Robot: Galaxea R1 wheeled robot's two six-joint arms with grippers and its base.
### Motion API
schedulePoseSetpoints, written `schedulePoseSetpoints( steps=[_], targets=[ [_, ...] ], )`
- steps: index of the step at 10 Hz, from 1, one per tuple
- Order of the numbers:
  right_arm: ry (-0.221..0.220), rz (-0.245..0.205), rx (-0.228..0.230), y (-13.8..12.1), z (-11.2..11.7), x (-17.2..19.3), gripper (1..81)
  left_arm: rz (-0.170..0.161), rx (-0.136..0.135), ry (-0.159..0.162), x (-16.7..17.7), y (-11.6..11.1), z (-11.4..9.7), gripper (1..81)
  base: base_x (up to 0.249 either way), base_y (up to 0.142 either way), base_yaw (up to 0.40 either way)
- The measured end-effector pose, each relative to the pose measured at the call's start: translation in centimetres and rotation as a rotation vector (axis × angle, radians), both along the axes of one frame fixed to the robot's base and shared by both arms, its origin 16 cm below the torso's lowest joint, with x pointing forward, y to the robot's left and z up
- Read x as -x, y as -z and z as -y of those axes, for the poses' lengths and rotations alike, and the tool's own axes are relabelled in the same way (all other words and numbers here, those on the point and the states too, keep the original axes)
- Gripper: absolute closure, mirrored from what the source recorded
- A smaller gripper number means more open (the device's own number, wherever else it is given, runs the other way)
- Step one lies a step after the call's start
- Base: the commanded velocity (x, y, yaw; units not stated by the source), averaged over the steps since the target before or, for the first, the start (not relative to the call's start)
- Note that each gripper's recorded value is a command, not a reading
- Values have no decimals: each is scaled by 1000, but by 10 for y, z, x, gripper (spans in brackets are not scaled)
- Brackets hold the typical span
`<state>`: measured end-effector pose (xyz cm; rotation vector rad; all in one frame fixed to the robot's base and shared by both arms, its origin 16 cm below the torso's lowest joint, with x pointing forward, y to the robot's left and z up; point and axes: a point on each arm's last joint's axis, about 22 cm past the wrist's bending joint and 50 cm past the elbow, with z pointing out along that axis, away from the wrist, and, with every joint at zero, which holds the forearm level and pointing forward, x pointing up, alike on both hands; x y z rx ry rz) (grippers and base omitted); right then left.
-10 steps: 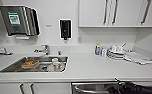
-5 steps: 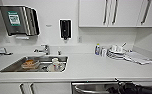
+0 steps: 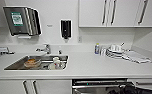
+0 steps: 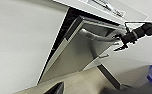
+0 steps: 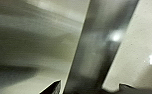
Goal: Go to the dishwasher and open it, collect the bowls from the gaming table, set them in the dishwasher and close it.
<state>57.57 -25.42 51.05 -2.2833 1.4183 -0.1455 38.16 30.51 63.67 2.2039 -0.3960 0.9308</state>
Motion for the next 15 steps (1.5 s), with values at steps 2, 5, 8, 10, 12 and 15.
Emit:
schedulePoseSetpoints(
  steps=[2, 5, 8, 10, 12, 15],
  targets=[
    [5, -14, -13, 9, 1, 9, 10, -1, -1, 1, 0, 1, 0, 10, -66, 0, 0],
    [43, -22, -77, 18, -1, 15, 10, 1, 2, 2, 0, 0, 2, 10, -67, 0, 0],
    [71, -37, -116, 31, -2, 25, 10, -1, -3, 1, 1, 1, 0, 10, -22, 0, 0],
    [83, -64, -129, 35, -1, 35, 10, 1, 5, 6, -1, 1, 4, 10, 0, 0, 0],
    [88, -46, -155, 35, -2, 31, 10, 0, 6, 7, -1, 2, 4, 10, 0, 0, 0],
    [103, -22, -189, 34, -2, 26, 10, 0, 5, 7, -1, 2, 4, 10, 0, 0, 0]
  ],
)
